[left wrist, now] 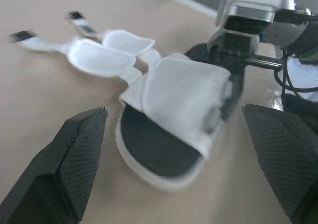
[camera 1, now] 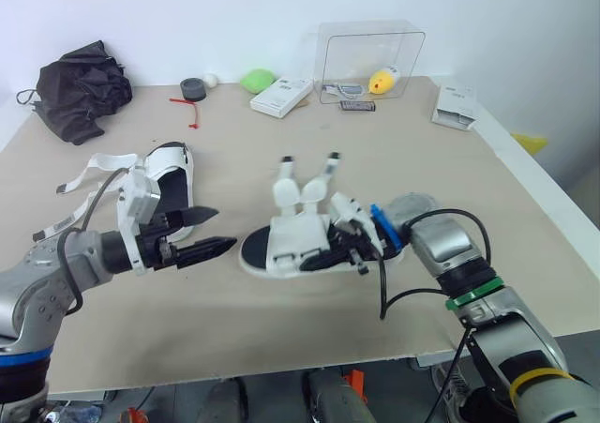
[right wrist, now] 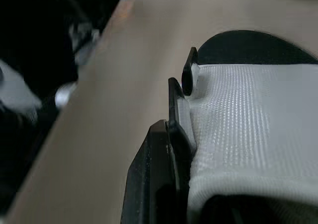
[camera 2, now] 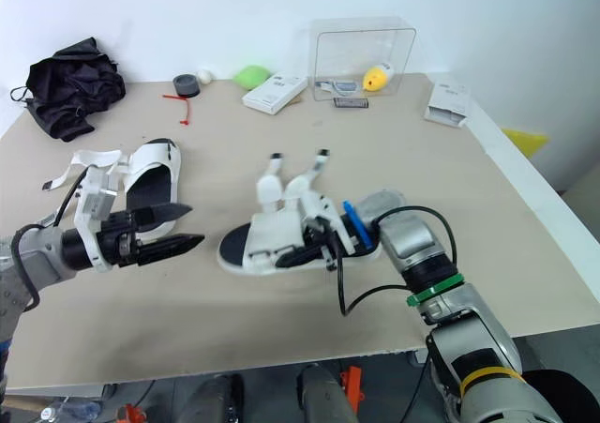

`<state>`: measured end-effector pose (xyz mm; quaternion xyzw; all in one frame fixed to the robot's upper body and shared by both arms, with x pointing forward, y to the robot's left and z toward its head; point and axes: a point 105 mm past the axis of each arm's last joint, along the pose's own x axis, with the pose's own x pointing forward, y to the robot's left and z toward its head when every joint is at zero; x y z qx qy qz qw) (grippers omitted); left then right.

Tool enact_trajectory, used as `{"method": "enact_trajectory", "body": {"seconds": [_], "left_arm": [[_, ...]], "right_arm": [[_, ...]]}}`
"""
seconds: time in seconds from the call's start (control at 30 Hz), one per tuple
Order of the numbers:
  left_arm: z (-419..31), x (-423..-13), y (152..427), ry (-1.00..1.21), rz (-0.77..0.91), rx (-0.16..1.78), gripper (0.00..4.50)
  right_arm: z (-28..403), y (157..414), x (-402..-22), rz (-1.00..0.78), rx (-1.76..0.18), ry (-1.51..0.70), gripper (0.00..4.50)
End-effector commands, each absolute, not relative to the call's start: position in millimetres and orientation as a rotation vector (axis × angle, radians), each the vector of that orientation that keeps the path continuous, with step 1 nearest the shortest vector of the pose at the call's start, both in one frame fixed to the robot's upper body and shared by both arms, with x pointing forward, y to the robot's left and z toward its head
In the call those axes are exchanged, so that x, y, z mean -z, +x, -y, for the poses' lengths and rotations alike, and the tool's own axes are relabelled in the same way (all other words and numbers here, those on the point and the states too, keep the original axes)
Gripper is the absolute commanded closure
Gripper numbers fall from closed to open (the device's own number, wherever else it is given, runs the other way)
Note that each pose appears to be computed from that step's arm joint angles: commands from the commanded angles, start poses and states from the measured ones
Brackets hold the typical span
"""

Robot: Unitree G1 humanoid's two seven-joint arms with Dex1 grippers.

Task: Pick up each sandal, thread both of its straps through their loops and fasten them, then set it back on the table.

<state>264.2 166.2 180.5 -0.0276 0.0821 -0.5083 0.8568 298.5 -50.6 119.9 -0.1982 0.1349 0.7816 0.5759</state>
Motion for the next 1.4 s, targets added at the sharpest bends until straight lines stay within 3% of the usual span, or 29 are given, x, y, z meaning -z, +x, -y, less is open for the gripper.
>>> {"method": "enact_trajectory", "body": {"seconds": [0.03, 0.4, 0.87, 1.03, 1.3, 1.4], "left_arm": [[-159, -183, 255, 0.015, -0.153, 1.084, 0.0], [-163, -177, 270, 0.11, -0.145, 1.014, 0.0], [-160, -177, 286, 0.03, -0.119, 0.989, 0.0], [-157, -162, 290, 0.115, -0.178, 1.025, 0.0], [-141, -164, 301, 0.122, -0.131, 1.155, 0.0], [-143, -164, 305, 0.11, -0.129, 1.187, 1.26]], "right_arm": [[48, 303, -103, -0.342, -1.869, -0.584, 4.46], [38, 347, -126, -0.243, -1.701, -0.531, 4.46], [62, 327, -120, -0.272, -1.669, -0.374, 4.46], [57, 322, -120, -0.272, -1.655, -0.34, 4.46], [56, 318, -113, -0.294, -1.648, -0.334, 4.46], [55, 317, -113, -0.293, -1.648, -0.331, 4.5]]}}
